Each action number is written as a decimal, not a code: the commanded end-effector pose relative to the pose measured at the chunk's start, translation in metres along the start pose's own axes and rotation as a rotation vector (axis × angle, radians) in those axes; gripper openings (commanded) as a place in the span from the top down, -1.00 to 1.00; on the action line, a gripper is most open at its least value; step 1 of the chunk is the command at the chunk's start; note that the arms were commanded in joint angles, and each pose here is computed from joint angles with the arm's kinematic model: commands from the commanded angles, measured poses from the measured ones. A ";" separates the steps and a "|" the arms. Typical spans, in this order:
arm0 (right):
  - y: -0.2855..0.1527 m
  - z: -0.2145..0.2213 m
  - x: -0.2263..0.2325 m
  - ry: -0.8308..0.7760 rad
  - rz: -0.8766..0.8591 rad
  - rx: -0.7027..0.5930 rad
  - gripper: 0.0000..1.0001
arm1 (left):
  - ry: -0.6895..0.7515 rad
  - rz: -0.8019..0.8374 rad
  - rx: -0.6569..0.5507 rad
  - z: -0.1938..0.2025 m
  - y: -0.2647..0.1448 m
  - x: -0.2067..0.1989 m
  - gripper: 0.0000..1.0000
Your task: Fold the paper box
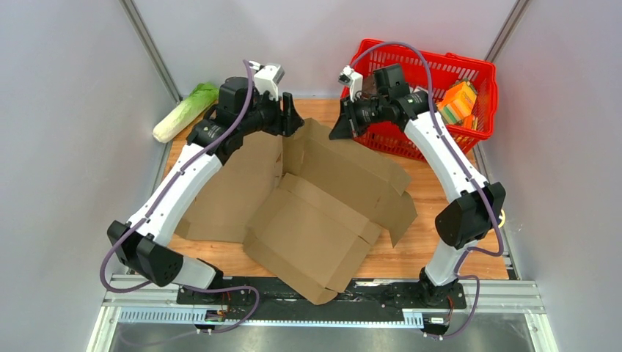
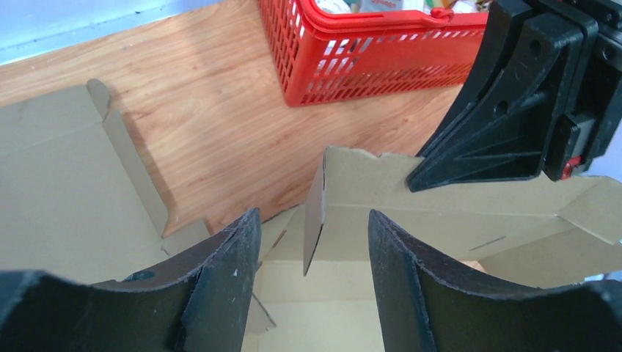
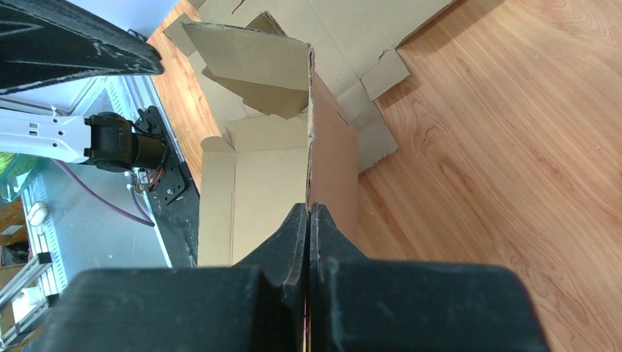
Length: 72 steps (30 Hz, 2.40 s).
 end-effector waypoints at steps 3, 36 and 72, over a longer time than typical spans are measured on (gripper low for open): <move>-0.013 -0.021 0.027 -0.121 -0.014 -0.068 1.00 | 0.090 -0.072 -0.024 -0.014 0.006 0.004 -0.11; 0.019 -0.018 0.019 -0.122 0.076 -0.097 0.92 | 0.092 -0.005 -0.040 -0.006 -0.001 -0.014 1.00; 0.002 -0.015 0.036 -0.167 -0.010 -0.112 1.00 | 0.116 -0.191 0.114 0.079 -0.053 0.017 -0.55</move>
Point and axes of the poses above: each gripper's point midway between its finger pads, its own y axis out along the fingers, its own x axis along the line the jaws close on, z = x × y, the point moved 1 cm from there along -y, back along the fingers, and after that the axes turned 8 degrees about y, right-handed, at the moved point
